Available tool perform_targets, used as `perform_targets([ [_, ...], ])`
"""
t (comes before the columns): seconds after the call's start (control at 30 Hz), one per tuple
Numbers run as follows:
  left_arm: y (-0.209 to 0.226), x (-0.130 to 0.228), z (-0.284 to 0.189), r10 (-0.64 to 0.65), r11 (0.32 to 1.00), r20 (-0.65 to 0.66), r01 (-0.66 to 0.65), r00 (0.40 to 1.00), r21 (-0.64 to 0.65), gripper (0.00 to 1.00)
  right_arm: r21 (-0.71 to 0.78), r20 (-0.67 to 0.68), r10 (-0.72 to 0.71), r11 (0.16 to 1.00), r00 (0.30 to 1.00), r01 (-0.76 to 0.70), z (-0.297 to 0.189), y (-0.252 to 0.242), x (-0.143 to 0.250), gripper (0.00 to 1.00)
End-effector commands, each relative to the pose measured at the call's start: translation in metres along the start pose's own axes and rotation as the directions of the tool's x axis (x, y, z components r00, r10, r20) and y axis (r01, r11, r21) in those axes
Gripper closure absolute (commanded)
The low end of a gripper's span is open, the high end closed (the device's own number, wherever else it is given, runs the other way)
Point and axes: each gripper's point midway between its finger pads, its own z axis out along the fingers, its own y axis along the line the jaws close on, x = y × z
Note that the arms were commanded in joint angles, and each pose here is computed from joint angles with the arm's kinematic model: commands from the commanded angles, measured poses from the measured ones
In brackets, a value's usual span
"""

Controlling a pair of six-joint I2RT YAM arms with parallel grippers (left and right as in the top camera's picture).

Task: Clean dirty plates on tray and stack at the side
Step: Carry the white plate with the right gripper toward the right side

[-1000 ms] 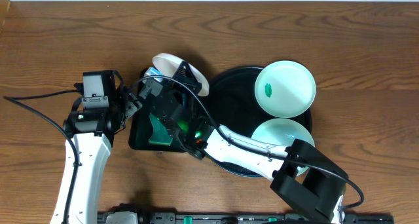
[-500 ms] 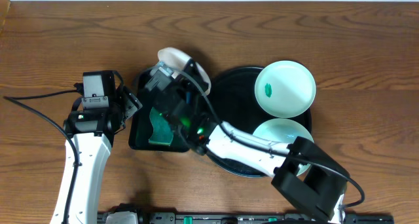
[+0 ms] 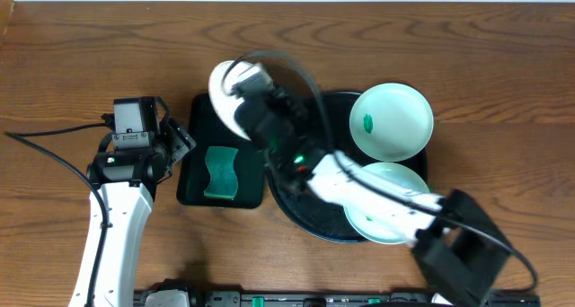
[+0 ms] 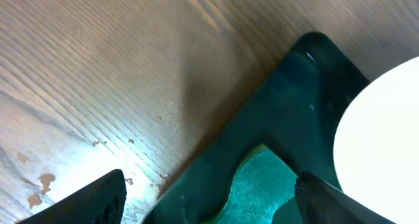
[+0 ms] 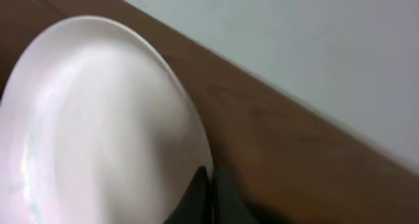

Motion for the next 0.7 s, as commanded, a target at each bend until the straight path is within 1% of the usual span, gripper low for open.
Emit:
perform_targets([
  [0.0, -0.002, -0.008, -0.005, -0.014, 1.000, 0.021, 0.014, 1.000, 0.007, 0.17, -0.323, -0.090, 0.387, 0.860, 0.918, -0.395, -0.009, 0.002, -0.029, 0.99],
  [0.07, -0.002, -0.008, -0.005, -0.014, 1.000, 0.021, 0.014, 1.000, 0.006, 0.17, -0.398, -0.184, 0.473, 0.766, 0.862, -0.505, -0.009, -0.007, -0.029, 0.99],
  [0.1, -0.002, -0.008, -0.005, -0.014, 1.000, 0.021, 0.014, 1.000, 0.006, 0.17, -0.418, -0.245, 0.519, 0.705, 0.819, -0.572, -0.009, -0.015, -0.027, 0.99],
  [0.13, -0.002, -0.008, -0.005, -0.014, 1.000, 0.021, 0.014, 1.000, 0.006, 0.17, -0.423, -0.301, 0.556, 0.650, 0.775, -0.631, -0.008, -0.024, -0.024, 0.99],
  [0.27, -0.002, -0.008, -0.005, -0.014, 1.000, 0.021, 0.014, 1.000, 0.007, 0.17, -0.394, -0.454, 0.613, 0.513, 0.647, -0.763, -0.002, -0.063, -0.004, 0.99],
  [0.37, -0.002, -0.008, -0.005, -0.014, 1.000, 0.021, 0.014, 1.000, 0.006, 0.17, -0.301, -0.534, 0.648, 0.454, 0.543, -0.839, 0.002, -0.105, 0.024, 0.99],
  [0.43, -0.002, -0.008, -0.005, -0.014, 1.000, 0.021, 0.014, 1.000, 0.006, 0.17, -0.242, -0.563, 0.671, 0.424, 0.482, -0.873, 0.003, -0.130, 0.041, 0.99],
  [0.53, -0.002, -0.008, -0.005, -0.014, 1.000, 0.021, 0.014, 1.000, 0.006, 0.17, -0.112, -0.568, 0.729, 0.390, 0.381, -0.914, 0.005, -0.175, 0.070, 0.99],
  [0.67, -0.002, -0.008, -0.005, -0.014, 1.000, 0.021, 0.014, 1.000, 0.006, 0.17, 0.029, -0.540, 0.797, 0.338, 0.270, -0.941, 0.000, -0.230, 0.106, 0.99],
])
